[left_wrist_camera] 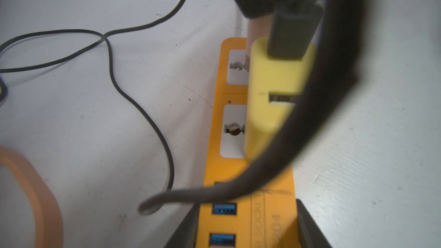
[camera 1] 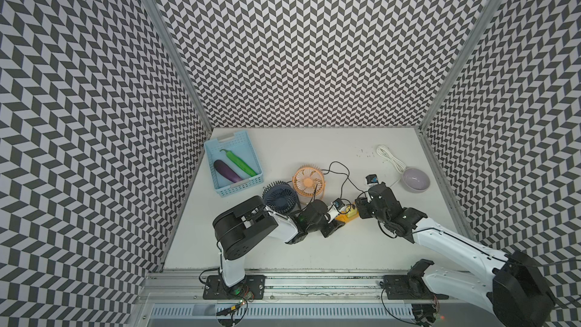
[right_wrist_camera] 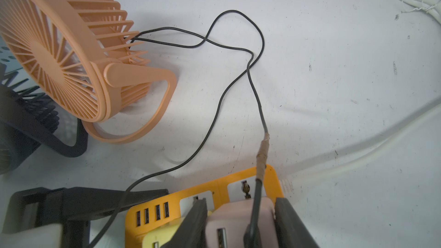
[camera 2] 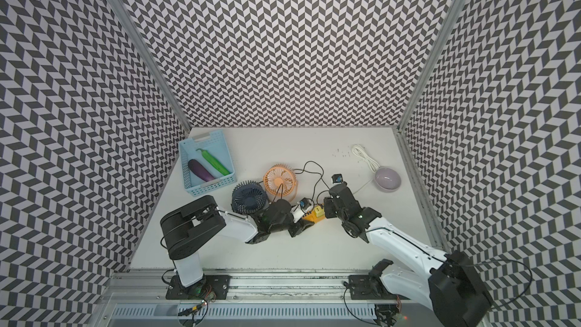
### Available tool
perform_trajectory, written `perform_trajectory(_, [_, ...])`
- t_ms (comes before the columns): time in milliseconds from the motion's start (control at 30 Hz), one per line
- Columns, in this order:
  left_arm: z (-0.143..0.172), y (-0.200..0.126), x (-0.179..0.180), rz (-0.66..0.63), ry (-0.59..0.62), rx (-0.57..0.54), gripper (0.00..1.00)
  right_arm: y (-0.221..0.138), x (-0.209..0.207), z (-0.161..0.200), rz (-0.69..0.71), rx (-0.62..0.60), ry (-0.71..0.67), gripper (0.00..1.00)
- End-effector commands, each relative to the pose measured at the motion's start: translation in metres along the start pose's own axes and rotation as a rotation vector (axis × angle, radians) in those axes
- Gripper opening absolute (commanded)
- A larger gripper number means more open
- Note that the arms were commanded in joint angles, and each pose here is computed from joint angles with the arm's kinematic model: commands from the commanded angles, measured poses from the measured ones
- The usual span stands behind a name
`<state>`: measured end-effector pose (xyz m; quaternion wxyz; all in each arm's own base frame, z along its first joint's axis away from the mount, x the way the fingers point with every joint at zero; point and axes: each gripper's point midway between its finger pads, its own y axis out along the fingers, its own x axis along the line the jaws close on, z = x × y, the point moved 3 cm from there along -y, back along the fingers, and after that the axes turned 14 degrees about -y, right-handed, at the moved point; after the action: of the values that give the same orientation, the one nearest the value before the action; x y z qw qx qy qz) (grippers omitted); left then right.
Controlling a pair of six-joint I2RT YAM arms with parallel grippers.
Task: Unplug the desk fan from the power strip
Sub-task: Remove the plug from the socket.
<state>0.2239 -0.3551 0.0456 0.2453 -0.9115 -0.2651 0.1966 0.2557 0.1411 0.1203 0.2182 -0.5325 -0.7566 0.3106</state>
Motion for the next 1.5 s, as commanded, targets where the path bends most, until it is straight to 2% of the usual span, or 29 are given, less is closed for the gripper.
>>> perform_trajectory(0, [0.009, 0.005, 0.007, -0.035, -0.027, 0.038, 0.18, -0.011, -0.007, -0.036, -0.071, -0.116, 0.133, 0.21])
perform_trajectory(167, [0.009, 0.006, 0.007, -0.034, -0.026, 0.039, 0.18, -0.01, -0.004, -0.035, -0.122, -0.121, 0.156, 0.2])
perform_trajectory(367, [0.009, 0.007, 0.007, -0.034, -0.026, 0.044, 0.18, -0.012, 0.027, -0.039, -0.115, -0.136, 0.034, 0.2])
perform_trajectory(533, [0.01, 0.009, 0.008, -0.035, -0.027, 0.051, 0.15, -0.014, 0.041, -0.04, -0.127, -0.141, -0.012, 0.19])
perform_trajectory(667, [0.01, 0.009, 0.008, -0.036, -0.028, 0.055, 0.15, -0.017, 0.019, -0.044, -0.031, -0.141, 0.038, 0.2])
perform_trajectory(800, [0.01, 0.008, 0.008, -0.039, -0.028, 0.054, 0.15, -0.014, -0.011, -0.045, -0.089, -0.141, 0.168, 0.19])
perform_trajectory(933, [0.01, 0.009, 0.008, -0.037, -0.026, 0.056, 0.15, -0.012, 0.001, -0.044, -0.149, -0.13, 0.14, 0.19])
perform_trajectory(1100, [0.01, 0.01, 0.008, -0.036, -0.026, 0.058, 0.15, -0.013, 0.038, -0.043, -0.118, -0.131, 0.016, 0.19])
perform_trajectory(1267, [0.011, 0.009, 0.008, -0.039, -0.024, 0.061, 0.15, -0.02, 0.021, -0.049, -0.04, -0.163, 0.033, 0.19])
perform_trajectory(1467, [0.011, 0.008, 0.008, -0.043, -0.028, 0.058, 0.15, -0.021, -0.001, -0.055, -0.033, -0.192, 0.121, 0.2])
